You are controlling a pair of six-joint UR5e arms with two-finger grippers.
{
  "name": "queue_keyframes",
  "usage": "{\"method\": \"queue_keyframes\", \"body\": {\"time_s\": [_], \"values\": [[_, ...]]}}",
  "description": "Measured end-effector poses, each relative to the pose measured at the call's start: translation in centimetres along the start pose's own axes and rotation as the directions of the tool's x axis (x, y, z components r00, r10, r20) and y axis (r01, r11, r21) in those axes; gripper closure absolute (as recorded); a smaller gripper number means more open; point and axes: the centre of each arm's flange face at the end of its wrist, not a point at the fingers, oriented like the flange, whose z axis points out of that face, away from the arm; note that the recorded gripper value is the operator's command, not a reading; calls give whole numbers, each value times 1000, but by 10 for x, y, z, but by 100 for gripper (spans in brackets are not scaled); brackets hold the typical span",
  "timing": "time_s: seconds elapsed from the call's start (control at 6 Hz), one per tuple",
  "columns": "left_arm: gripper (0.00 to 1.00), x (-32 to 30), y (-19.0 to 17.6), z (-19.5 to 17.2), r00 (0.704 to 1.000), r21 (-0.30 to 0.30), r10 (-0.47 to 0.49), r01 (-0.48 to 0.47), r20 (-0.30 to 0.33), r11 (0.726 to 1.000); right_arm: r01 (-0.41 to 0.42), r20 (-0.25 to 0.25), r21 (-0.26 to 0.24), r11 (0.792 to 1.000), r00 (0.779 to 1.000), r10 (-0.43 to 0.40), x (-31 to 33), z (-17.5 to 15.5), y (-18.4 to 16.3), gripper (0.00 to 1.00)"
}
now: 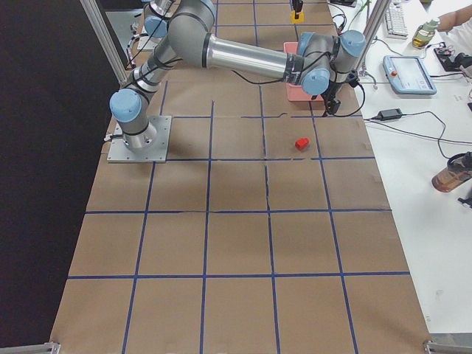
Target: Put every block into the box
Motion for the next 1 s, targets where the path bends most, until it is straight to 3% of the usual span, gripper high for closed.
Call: {"method": "queue_keyframes", "body": {"time_s": [0.17, 0.33, 0.5, 0.83, 1.0], "values": [[100, 70, 4, 3, 997, 53, 40, -37, -64, 998, 65, 2, -2, 998, 998, -65, 18, 30, -4, 1], [89, 113, 7, 14, 995, 100, 17, -7, -99, 995, 94, 3, -18, 995, 996, -94, 30, 59, -7, 1], [1, 136, 13, 32, 993, 106, -29, 41, -116, 994, 107, -2, -48, 993, 994, -108, 38, 85, -7, 1], [0, 149, 23, 39, 992, 96, -51, 62, -114, 993, 116, 23, -107, 987, 993, -114, 39, 122, 3, 12], [0, 151, 31, 21, 993, 81, -55, 64, -107, 995, 115, 36, -123, 986, 993, -112, 37, 132, 8, 23]]}}
